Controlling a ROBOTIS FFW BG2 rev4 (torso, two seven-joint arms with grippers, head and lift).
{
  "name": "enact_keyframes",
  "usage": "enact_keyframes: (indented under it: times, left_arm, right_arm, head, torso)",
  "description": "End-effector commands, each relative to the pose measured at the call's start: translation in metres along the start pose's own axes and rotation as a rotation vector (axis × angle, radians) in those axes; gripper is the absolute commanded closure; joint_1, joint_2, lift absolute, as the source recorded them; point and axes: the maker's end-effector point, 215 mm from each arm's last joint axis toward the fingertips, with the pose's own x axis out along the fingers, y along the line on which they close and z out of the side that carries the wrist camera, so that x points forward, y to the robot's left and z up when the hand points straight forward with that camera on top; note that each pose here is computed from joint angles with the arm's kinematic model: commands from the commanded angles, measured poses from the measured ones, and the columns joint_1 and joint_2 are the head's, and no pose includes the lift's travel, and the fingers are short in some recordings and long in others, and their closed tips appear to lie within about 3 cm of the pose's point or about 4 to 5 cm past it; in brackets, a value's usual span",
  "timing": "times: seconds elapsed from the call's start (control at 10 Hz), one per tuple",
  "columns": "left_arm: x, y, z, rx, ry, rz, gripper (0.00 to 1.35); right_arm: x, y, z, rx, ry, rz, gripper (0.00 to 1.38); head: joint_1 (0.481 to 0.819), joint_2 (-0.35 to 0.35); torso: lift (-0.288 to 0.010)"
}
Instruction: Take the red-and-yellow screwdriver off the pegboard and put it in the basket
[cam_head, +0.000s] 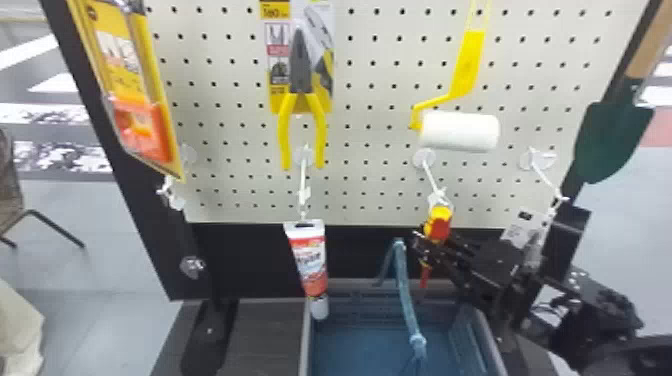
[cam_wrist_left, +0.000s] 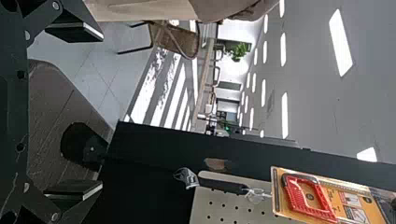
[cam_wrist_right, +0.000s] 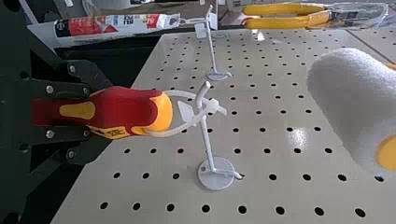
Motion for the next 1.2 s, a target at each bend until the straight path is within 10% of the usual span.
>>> enact_keyframes:
  times: [0.0,1.1]
  left_arm:
    - [0.0,0.0,0.0,0.0,0.0,0.0,0.18]
    - [0.0,0.0,-0.001,0.0,0.002,0.0,0.18]
  right_arm:
    - [0.0,0.0,0.0,0.001,-0.002,0.002,1.1]
    - [-0.015,0.021,0.025,-0.027,-0.031,0.005,1.1]
  head:
    - [0.549,0.0]
    - [0.549,0.0]
  torso:
    - [-0.1]
    - [-0.1]
